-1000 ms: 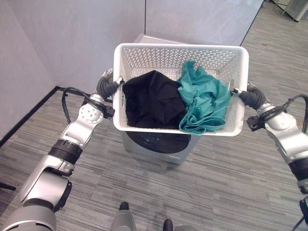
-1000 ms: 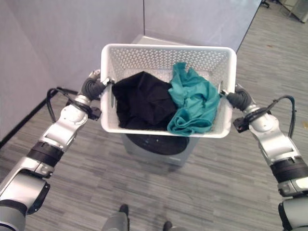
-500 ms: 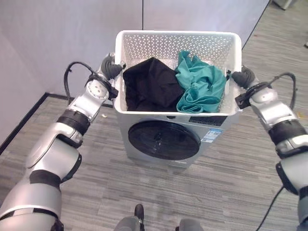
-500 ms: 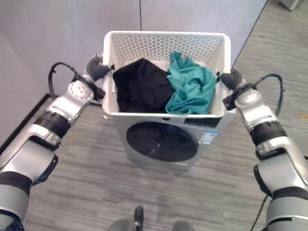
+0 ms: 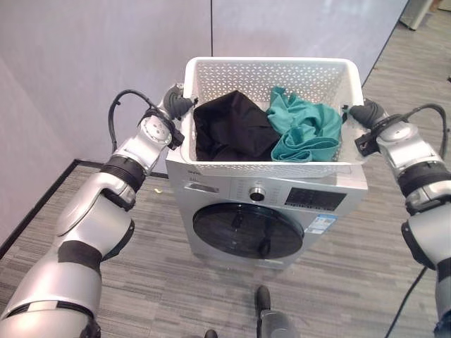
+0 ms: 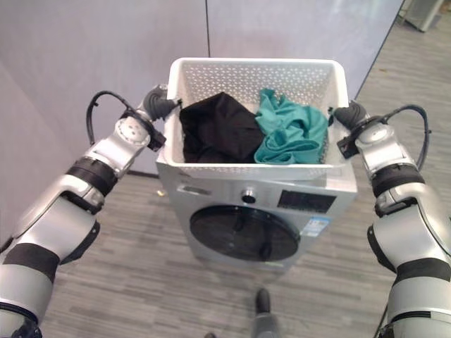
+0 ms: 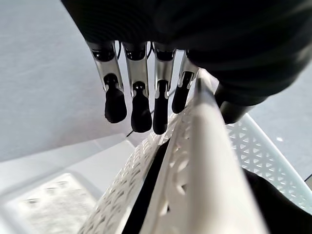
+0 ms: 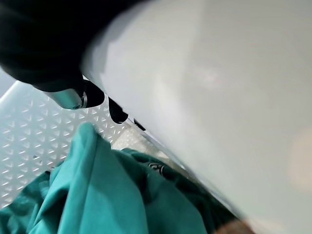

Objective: Grab the laundry basket,head to the washer,open it,put in the laundry and shut it.

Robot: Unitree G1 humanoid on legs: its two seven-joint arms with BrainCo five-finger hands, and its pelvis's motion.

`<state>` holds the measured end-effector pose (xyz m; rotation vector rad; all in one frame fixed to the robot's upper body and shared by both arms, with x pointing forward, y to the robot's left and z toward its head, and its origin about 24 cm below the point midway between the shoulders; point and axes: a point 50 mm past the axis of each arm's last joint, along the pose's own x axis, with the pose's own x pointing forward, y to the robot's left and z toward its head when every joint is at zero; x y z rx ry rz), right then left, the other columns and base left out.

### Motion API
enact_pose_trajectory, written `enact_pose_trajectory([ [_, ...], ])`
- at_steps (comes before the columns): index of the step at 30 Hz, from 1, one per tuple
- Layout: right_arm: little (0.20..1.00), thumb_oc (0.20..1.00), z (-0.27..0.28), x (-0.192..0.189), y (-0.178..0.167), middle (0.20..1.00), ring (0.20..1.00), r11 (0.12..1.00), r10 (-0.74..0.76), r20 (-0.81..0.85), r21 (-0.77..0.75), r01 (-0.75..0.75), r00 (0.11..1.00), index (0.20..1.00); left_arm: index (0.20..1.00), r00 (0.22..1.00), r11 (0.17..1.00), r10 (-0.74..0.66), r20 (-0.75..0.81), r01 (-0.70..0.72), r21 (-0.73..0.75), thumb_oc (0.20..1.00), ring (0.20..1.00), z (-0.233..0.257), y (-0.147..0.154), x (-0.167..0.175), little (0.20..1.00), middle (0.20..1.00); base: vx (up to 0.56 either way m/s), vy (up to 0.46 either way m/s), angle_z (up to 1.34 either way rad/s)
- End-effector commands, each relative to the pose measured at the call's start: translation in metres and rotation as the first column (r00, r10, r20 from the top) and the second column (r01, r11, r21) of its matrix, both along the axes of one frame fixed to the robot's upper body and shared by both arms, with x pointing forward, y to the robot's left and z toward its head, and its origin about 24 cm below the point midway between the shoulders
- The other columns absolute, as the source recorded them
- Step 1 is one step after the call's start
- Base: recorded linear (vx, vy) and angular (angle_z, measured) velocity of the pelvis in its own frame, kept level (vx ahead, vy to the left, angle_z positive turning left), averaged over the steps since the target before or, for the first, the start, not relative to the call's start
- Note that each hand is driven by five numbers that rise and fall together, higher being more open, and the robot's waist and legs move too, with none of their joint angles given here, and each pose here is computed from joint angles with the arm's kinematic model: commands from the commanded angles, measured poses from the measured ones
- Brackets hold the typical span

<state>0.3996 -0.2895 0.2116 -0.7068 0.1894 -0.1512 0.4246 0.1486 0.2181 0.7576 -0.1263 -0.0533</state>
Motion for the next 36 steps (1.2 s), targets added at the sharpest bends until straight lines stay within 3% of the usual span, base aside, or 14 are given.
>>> enact_pose_trajectory([
  [1,0.2,0.2,0.034,-0.008,-0.028,0.2,0.2,0.987,-0.104,0.046,-0.12,0.109,0.993,0.2,0.2,0.993,1.0,-0.008,0.118,0.008,-0.005,0.2,0.2,0.033,-0.01,0.004,0.2,0.2,0.22,-0.228,0.28],
  [8,0.2,0.2,0.034,-0.003,-0.008,0.2,0.2,0.99,-0.008,0.07,-0.139,0.017,0.998,0.2,0.2,0.989,1.0,0.004,0.151,-0.004,0.003,0.2,0.2,0.052,-0.002,0.003,0.2,0.2,0.11,-0.22,0.21],
  [14,0.2,0.2,0.012,0.0,-0.003,0.2,0.2,0.992,0.005,-0.019,-0.128,-0.007,1.0,0.2,0.2,0.993,1.0,-0.013,0.114,0.011,0.015,0.2,0.2,0.043,-0.008,0.005,0.2,0.2,0.04,0.031,-0.2],
  [15,0.278,0.278,0.008,0.0,-0.001,0.278,0.278,0.99,0.006,-0.042,-0.138,-0.012,0.999,0.278,0.2,0.995,1.0,-0.012,0.098,0.01,0.022,0.2,0.2,0.039,-0.007,0.005,0.2,0.2,0.07,0.064,-0.36],
  [17,1.0,1.0,0.003,0.001,0.001,1.0,1.0,0.989,0.006,-0.069,-0.147,-0.016,0.998,1.0,0.57,0.998,0.999,0.012,0.068,-0.014,0.041,0.57,0.57,0.031,-0.002,0.006,0.57,0.57,0.08,0.067,-0.28],
  [18,1.0,1.0,-0.001,0.002,0.001,1.0,1.0,0.988,-0.004,-0.089,-0.153,-0.01,0.996,1.0,0.884,0.998,0.998,0.029,0.05,-0.031,0.052,0.884,0.884,0.028,0.001,0.007,0.884,0.884,0.06,0.062,-0.2],
  [19,1.0,1.0,-0.001,0.004,0.003,1.0,1.0,0.989,-0.007,-0.092,-0.15,-0.007,0.996,1.0,1.0,0.998,0.997,0.049,0.04,-0.051,0.054,1.0,1.0,0.027,0.004,0.008,1.0,1.0,0.04,0.062,-0.22],
  [29,1.0,1.0,-0.002,0.012,0.02,1.0,1.0,0.994,-0.024,-0.104,-0.105,0.013,0.994,1.0,1.0,0.984,0.983,0.176,-0.007,-0.176,0.046,1.0,1.0,0.023,0.032,0.008,1.0,1.0,0.03,0.028,-0.08],
  [36,1.0,1.0,0.008,0.009,0.009,1.0,1.0,0.997,-0.076,-0.022,0.001,0.076,0.997,1.0,1.0,0.979,0.98,0.2,0.033,-0.201,0.0,1.0,1.0,0.032,0.039,0.007,1.0,1.0,0.0,0.001,0.01],
])
